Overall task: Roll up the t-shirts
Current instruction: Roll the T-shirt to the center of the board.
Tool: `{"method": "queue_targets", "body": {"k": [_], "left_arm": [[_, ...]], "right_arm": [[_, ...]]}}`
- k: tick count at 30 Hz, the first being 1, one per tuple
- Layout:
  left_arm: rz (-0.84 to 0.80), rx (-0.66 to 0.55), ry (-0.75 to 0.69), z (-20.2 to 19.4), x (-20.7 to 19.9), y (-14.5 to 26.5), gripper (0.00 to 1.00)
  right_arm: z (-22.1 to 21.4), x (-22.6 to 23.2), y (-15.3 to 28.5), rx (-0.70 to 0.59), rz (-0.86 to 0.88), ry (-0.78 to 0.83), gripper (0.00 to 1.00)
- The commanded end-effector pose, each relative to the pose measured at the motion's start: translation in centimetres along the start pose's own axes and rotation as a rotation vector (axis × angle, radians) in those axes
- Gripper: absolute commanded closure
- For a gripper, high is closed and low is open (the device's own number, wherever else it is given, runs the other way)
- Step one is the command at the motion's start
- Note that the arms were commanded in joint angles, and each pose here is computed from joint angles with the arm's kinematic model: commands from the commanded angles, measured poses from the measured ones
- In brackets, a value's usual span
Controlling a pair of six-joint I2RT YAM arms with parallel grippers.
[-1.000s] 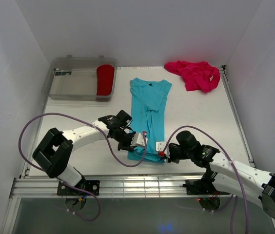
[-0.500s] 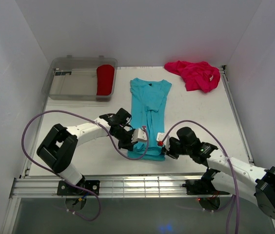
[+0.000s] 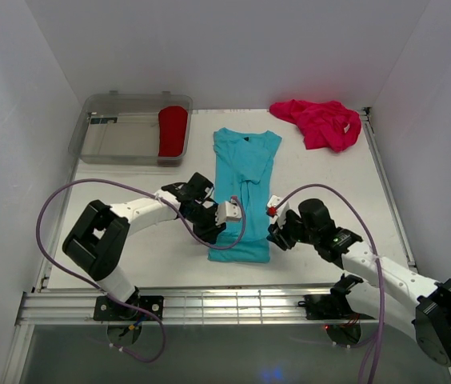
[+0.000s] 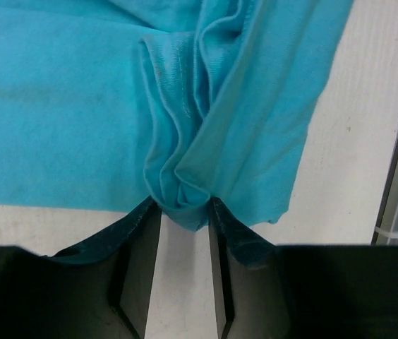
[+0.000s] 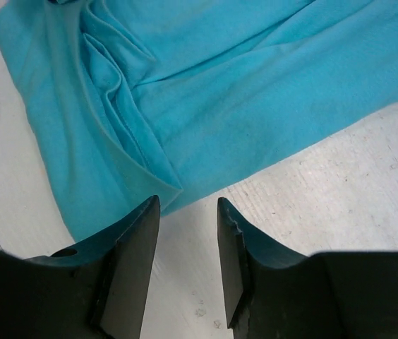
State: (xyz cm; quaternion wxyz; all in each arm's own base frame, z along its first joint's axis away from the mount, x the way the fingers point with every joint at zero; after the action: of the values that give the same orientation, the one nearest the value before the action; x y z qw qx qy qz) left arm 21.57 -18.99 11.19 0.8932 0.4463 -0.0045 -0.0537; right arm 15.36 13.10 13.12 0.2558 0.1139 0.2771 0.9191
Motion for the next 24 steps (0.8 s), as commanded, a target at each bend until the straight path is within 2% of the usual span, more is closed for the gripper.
{"method": "queue_targets", "body": {"k": [1, 4, 7, 9, 12, 15, 17, 18, 19, 20, 24], "left_arm": [[0.074, -0.033, 0.044, 1.3, 1.6, 1.7, 0.55], [0.053, -0.032, 0.084, 1.4, 1.4, 2.4, 0.46], [0.036, -0.034, 0.105, 2.0, 1.3, 2.9, 0.43], [0.053, -0.029, 0.121, 2.4, 1.6, 3.6, 0.43], [0.07, -0.013, 0.132, 2.7, 1.6, 4.4, 0.45], [0.068, -0.015, 0.105, 2.2, 0.1, 4.9, 0.48], [0.072, -0.016, 0.009, 2.6, -1.6, 4.9, 0.5], [0.078, 0.018, -0.028, 1.7, -2.7, 4.0, 0.5], [0.081, 0.008, -0.148, 2.7, -4.2, 3.8, 0.5], [0.087, 0.013, -0.205, 2.7, -5.1, 3.4, 0.5], [0.126, -0.045, -0.418, 2.9, -7.9, 1.6, 0.43]], "right_arm": [[2.4, 0.3, 0.6, -0.104, 0.036, -0.054, 0.57], [2.5, 0.8, 1.0, -0.114, 0.059, -0.079, 0.62], [3.1, 1.4, 1.5, -0.126, 0.119, -0.089, 0.71], [3.5, 1.8, 1.8, -0.148, 0.163, -0.094, 0.73], [4.0, 2.2, 1.9, -0.154, 0.172, -0.195, 0.74], [3.0, 2.3, 1.6, -0.041, 0.1, -0.395, 0.75], [1.8, 2.5, 1.5, 0.057, 0.029, -0.568, 0.75], [1.3, 2.7, 1.4, 0.087, 0.01, -0.63, 0.7], [0.8, 2.8, 1.3, 0.115, -0.015, -0.687, 0.67], [0.4, 3.2, 1.4, 0.141, -0.022, -0.783, 0.64], [-1.4, 4.4, 1.3, 0.205, 0.004, -0.952, 0.57]]}}
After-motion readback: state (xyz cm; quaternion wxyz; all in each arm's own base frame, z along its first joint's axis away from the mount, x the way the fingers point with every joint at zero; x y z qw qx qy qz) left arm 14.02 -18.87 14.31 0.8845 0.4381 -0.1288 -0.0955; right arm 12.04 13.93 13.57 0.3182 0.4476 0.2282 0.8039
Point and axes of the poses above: each gripper's point midway between its finger pads, its own y axis back along the fingers, its own x axis along the line the jaws close on, z = x × y, the point moved 10 cm from there along y, back along the fingers, and after that the axes turned 9 degrees about -y, right-handed, at the moved point
